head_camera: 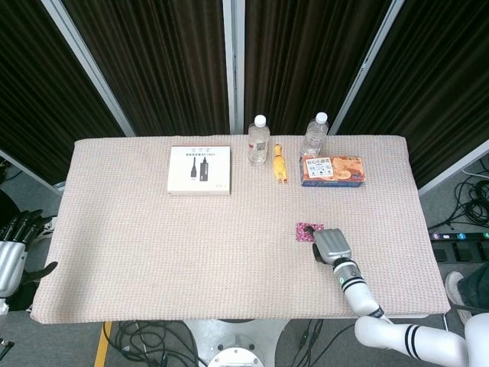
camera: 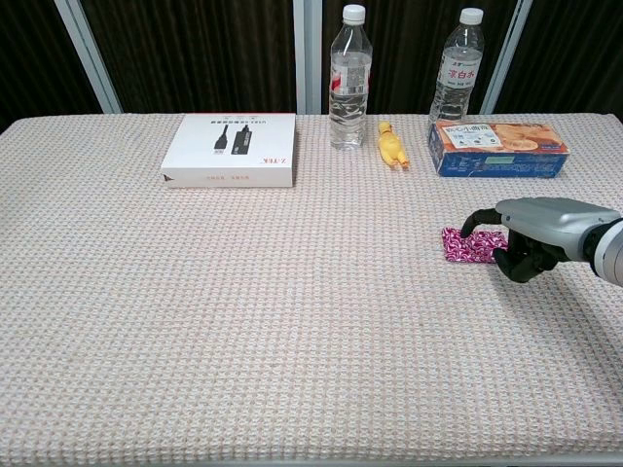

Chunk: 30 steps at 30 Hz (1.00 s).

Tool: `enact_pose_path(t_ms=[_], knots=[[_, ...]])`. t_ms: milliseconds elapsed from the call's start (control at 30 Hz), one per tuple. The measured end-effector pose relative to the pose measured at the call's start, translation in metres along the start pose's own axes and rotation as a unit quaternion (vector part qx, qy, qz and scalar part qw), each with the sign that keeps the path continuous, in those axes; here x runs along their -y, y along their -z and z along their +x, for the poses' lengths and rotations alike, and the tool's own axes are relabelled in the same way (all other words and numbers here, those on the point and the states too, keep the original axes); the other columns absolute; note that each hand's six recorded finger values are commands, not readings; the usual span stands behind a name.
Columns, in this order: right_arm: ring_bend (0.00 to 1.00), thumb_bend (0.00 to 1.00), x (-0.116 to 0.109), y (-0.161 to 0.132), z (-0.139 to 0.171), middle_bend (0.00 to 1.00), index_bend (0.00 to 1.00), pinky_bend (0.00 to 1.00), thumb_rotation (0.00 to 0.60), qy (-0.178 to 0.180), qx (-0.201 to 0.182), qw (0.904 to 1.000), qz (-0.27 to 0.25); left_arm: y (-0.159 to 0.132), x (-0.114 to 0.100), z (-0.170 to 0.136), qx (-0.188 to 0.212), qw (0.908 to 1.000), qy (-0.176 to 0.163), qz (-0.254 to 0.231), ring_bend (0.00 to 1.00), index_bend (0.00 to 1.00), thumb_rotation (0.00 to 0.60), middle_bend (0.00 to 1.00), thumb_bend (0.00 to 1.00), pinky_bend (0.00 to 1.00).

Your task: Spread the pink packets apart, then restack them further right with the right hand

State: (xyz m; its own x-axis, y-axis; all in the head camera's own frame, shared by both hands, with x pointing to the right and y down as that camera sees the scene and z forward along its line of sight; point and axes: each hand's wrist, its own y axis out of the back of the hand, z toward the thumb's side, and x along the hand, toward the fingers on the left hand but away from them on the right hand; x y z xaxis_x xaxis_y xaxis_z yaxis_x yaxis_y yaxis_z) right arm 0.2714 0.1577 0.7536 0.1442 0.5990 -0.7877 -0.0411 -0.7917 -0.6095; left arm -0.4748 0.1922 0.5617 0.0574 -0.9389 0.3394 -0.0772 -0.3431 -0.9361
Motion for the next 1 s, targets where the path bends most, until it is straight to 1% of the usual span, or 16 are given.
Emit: enact_pose_path(t_ms=[367,800,1000], knots=[[1.00,0.64,0.006,0.007,-0.006,1.00,0.21,1.00,0.600,-0.015,0.015,0.9997,0.011,0.007,0.001,0.001,-0.009,1.0000,0.003,0.002,0.12,0.25,0.600,0.23,0.00,0.24],[1.00,0.64,0.006,0.031,0.000,1.00,0.22,1.00,0.600,-0.023,0.039,0.9988,0.018,0.003,0.001,0.003,-0.006,1.0000,0.002,0.005,0.12,0.25,0.600,0.23,0.00,0.24],[1.00,0.65,0.006,0.045,0.005,1.00,0.22,1.00,0.600,-0.028,0.053,0.9980,0.021,0.002,-0.002,0.004,-0.006,1.0000,-0.003,0.005,0.12,0.25,0.600,0.23,0.00,0.24]])
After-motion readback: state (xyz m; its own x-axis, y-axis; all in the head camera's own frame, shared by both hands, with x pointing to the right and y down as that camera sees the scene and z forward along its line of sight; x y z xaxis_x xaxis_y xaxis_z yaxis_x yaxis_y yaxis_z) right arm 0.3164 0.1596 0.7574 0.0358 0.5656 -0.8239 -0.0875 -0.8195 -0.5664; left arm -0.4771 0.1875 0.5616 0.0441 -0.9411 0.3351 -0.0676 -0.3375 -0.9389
